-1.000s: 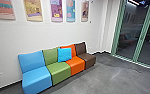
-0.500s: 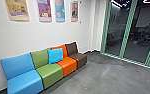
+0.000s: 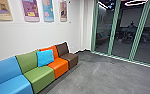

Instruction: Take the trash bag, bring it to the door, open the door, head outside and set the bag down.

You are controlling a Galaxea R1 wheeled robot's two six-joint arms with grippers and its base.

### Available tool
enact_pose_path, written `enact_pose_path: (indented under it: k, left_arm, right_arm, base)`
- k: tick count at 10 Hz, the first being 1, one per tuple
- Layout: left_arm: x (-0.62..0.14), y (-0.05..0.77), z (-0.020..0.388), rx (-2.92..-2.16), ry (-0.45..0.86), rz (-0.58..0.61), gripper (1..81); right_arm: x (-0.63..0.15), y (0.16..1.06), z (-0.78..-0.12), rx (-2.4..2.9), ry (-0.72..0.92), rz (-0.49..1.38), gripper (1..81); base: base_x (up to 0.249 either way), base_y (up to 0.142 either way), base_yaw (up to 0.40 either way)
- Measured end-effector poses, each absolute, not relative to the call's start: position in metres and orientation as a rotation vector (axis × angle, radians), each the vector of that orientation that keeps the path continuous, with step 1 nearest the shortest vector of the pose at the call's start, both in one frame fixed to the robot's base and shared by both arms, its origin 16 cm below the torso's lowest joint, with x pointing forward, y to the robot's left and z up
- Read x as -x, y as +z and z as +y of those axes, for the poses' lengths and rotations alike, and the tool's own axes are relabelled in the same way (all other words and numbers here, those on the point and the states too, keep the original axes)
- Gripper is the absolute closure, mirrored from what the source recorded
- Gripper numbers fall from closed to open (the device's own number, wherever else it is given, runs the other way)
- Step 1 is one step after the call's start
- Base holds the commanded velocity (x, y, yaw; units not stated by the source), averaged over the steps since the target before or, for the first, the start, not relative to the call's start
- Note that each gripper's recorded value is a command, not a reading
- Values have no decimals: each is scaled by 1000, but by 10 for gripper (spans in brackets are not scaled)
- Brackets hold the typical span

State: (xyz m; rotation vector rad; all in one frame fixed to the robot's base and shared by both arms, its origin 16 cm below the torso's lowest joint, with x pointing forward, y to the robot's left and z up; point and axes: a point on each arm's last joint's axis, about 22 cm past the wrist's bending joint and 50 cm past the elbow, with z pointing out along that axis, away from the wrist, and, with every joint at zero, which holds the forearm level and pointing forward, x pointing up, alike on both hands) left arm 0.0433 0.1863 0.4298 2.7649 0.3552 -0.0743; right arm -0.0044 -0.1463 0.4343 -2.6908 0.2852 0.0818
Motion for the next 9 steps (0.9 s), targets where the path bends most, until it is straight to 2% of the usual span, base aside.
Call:
enact_pose_path:
  k: [9]
  left_arm:
    - [-44,430,180,-2763,-68,332,811]
  right_arm:
    - [2,433,-142,2696,78,282,10]
  base:
    - [0,0,-314]
